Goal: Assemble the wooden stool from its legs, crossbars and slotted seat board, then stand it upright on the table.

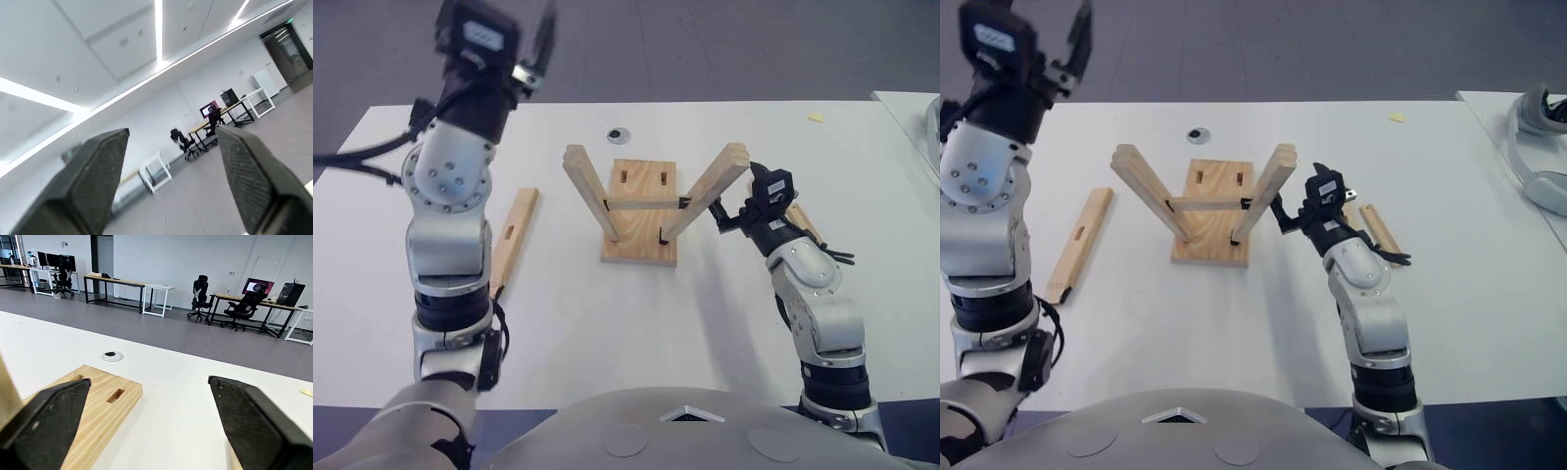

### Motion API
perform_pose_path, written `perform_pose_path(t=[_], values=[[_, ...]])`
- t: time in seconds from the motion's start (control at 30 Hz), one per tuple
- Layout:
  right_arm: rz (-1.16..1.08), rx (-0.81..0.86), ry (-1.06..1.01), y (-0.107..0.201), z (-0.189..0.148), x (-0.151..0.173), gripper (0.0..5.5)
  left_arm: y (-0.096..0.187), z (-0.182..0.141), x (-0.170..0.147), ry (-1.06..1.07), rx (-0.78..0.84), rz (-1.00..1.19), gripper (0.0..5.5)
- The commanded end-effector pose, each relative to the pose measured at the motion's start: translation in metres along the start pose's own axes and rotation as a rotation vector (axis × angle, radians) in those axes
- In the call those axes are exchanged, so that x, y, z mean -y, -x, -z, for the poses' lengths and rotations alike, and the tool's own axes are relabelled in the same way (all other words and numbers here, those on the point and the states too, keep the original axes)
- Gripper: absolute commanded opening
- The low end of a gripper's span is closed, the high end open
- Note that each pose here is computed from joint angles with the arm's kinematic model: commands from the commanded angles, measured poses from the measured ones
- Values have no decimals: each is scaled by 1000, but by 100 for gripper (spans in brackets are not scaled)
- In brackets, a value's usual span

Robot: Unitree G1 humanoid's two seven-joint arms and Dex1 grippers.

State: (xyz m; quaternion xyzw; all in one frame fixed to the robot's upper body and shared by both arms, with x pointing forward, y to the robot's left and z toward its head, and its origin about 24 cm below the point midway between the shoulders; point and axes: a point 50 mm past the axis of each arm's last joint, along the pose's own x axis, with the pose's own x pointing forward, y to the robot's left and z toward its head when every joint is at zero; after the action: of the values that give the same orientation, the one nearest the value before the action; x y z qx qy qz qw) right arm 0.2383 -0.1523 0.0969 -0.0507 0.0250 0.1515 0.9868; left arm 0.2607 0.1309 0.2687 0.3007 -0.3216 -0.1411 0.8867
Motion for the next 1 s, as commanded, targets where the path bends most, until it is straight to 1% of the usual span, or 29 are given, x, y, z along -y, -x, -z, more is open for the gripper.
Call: perform_pose_path(t=[0.03,0.1,0.17,0.3,0.4,0.43,0.47,0.5,0.53,0.57,0.67,0.87,0.97,1.0], values=[[27,-15,-33,1,8,-8,450,-19,-34,34,-197,153,304,330],[40,-12,-59,0,9,-12,450,-22,-29,41,-295,137,392,330],[49,-10,-64,1,11,-13,450,-22,-21,47,-331,96,455,330],[52,-4,-65,0,10,-16,450,-15,-9,63,-290,36,581,330],[32,-7,-57,1,10,-19,450,-2,2,79,-255,-30,652,330],[28,-6,-53,1,9,-19,450,13,14,93,-249,-76,721,330],[26,-5,-46,1,7,-17,450,47,40,123,-218,-215,934,330],[19,0,-42,-1,5,-15,450,91,64,151,-139,-377,1127,330],[18,10,-35,-2,2,-12,450,116,79,168,-57,-467,1172,330],[21,20,-29,-4,-2,-9,450,128,87,174,-66,-517,1230,330],[26,41,-19,-9,-8,-5,450,126,89,173,-89,-533,1221,330],[44,41,-35,-7,-6,-9,450,113,84,173,-113,-462,1181,330],[46,46,-40,-9,-6,-11,450,97,64,156,-88,-391,1168,330],[43,47,-41,-9,-5,-12,450,89,53,143,-62,-366,1156,330]])
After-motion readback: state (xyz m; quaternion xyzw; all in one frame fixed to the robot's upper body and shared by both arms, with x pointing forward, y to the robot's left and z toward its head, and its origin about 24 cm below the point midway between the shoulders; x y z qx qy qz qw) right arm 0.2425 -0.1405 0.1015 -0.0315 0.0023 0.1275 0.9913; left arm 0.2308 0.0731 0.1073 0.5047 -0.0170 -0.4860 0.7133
